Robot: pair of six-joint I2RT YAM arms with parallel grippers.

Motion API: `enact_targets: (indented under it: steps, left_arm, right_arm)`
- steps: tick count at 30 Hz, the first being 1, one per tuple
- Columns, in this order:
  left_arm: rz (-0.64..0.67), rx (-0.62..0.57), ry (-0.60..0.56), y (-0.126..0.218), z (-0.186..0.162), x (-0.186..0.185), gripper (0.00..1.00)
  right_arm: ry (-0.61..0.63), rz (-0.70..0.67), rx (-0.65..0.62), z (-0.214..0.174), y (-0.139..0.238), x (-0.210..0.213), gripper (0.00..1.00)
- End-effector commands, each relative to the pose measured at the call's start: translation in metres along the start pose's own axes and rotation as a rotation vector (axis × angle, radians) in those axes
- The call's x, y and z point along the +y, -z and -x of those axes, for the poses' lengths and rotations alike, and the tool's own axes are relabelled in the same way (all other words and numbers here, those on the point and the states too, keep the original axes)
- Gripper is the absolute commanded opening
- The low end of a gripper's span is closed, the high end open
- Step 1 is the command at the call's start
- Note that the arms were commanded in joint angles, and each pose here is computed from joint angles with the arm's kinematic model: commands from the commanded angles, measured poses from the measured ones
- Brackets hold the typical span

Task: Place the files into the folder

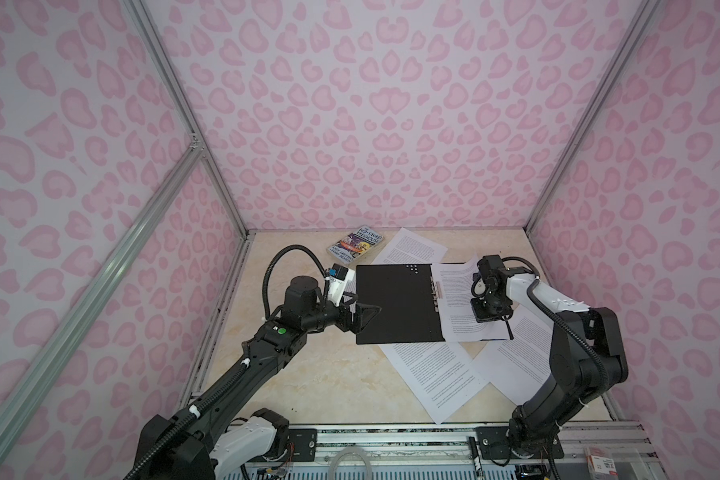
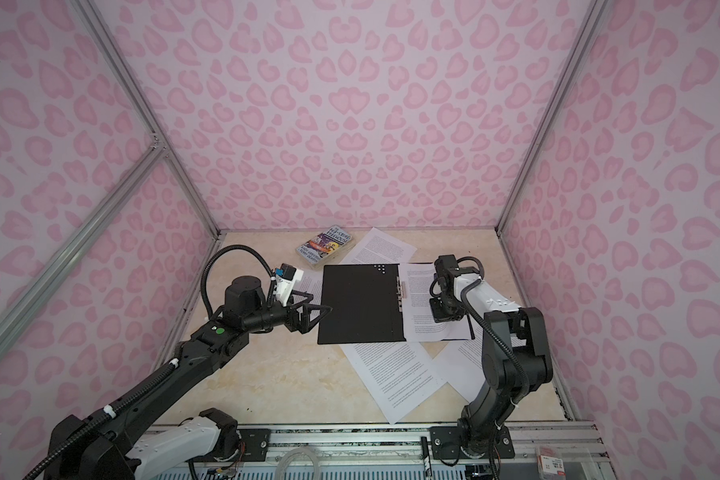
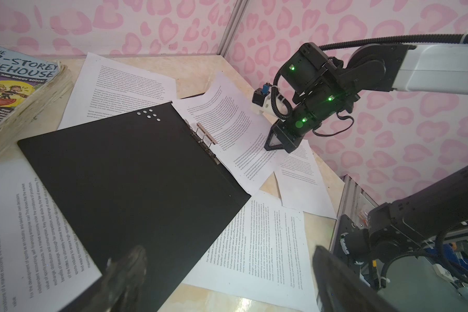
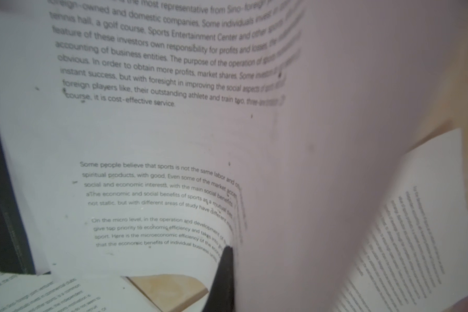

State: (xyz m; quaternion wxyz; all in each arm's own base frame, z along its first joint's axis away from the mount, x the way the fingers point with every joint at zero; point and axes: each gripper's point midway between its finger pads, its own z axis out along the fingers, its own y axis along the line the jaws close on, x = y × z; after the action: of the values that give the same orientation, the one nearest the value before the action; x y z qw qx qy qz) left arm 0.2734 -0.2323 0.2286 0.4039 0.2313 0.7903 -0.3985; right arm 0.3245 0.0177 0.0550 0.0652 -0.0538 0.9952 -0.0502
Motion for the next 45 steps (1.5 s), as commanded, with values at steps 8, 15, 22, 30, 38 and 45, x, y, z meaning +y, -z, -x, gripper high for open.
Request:
enact_targets:
  steps: [8,15,22,30,38,45]
  left_arm:
    - [-0.014,-0.004,0.002,-0.001,0.005,-0.002,0.97]
    - [-0.018,0.001,0.009,-0.003,0.005,-0.002,0.97]
    - [-0.020,0.005,0.014,-0.004,0.004,-0.002,0.97]
    - [-0.021,0.016,0.024,-0.006,0.003,0.000,0.97]
    - [-0.025,0.020,0.031,-0.008,0.002,0.000,0.97]
    - [-0.025,0.019,0.030,-0.008,0.003,0.000,0.97]
  right_arm:
    - [-0.009,0.018,0.004,-0.001,0.001,0.002,0.00]
    - [-0.051,0.037,0.018,0.000,0.000,0.000,0.00]
    - [-0.087,0.070,0.007,0.001,0.002,-0.003,0.00]
    - [-0.079,0.088,0.013,0.001,0.001,0.000,0.00]
    - [-0.103,0.116,0.019,0.001,-0.002,0.005,0.00]
    - [-0.112,0.127,0.018,0.003,-0.003,0.007,0.00]
